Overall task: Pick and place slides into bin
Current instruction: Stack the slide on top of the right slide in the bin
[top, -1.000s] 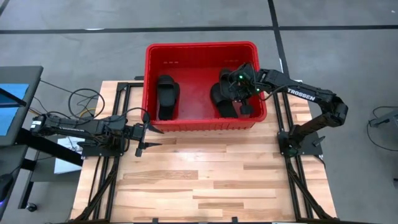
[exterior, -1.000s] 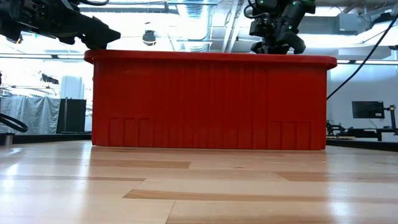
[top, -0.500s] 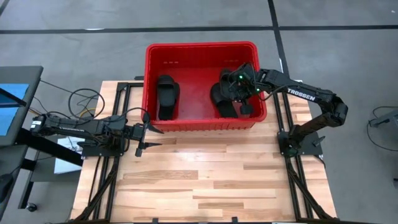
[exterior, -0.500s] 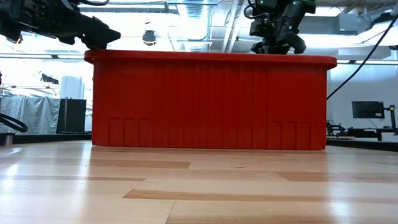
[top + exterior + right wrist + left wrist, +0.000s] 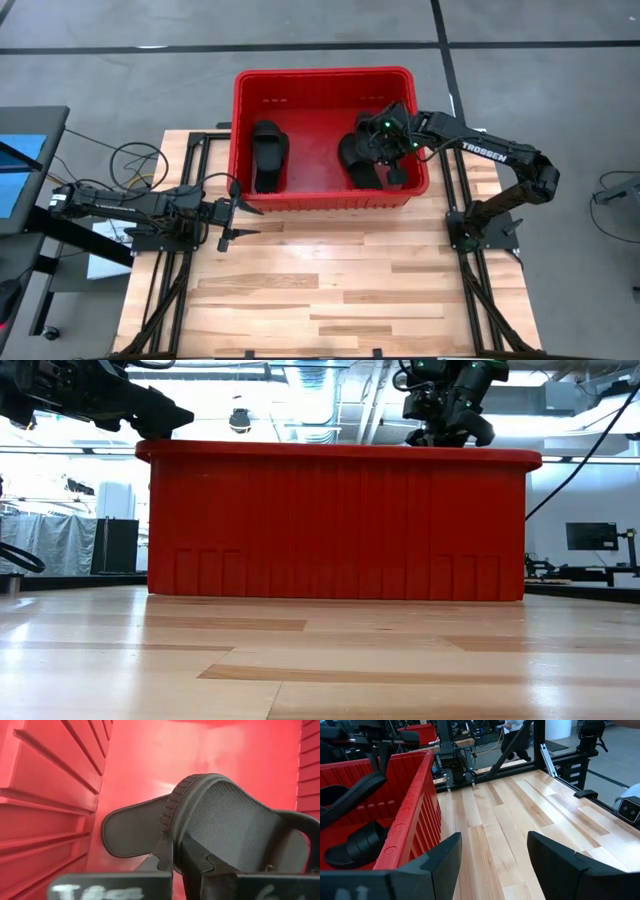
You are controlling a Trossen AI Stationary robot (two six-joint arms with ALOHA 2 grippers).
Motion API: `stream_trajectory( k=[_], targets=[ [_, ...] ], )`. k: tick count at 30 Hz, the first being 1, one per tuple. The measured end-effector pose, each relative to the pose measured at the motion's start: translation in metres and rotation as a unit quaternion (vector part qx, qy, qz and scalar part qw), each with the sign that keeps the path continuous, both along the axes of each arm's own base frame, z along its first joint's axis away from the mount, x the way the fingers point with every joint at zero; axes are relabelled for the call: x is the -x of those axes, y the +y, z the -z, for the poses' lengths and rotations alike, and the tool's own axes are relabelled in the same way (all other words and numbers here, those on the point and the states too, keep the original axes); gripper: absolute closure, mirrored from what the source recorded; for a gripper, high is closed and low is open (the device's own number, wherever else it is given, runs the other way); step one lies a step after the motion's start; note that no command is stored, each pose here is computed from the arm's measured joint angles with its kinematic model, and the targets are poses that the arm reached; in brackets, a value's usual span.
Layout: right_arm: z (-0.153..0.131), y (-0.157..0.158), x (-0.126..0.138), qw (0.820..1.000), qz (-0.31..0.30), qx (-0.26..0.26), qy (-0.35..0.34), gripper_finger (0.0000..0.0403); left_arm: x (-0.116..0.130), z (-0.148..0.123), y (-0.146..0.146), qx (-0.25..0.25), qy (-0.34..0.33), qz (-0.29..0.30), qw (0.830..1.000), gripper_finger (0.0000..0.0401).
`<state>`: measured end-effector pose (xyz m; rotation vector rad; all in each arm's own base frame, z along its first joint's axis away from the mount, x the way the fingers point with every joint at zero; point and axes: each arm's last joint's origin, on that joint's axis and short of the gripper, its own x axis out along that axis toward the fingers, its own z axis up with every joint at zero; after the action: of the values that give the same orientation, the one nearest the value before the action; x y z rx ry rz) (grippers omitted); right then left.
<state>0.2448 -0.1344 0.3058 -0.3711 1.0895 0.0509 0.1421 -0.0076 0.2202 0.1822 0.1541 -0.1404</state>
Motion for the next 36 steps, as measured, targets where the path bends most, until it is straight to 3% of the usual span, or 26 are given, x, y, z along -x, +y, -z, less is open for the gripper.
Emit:
stream_trajectory(
  k=[15, 36],
  targets=[
    [0.003, -0.026, 0.023, 0.998, 0.048, -0.013, 0.028, 0.0403, 0.0, 0.0, 0.0, 0.0, 0.0, 0.0, 1.0, 0.0182],
    [0.004, -0.01, 0.017, 0.998, -0.023, -0.039, 0.033, 0.0403, 0.0, 0.0, 0.0, 0.0, 0.0, 0.0, 1.0, 0.0182]
  ],
)
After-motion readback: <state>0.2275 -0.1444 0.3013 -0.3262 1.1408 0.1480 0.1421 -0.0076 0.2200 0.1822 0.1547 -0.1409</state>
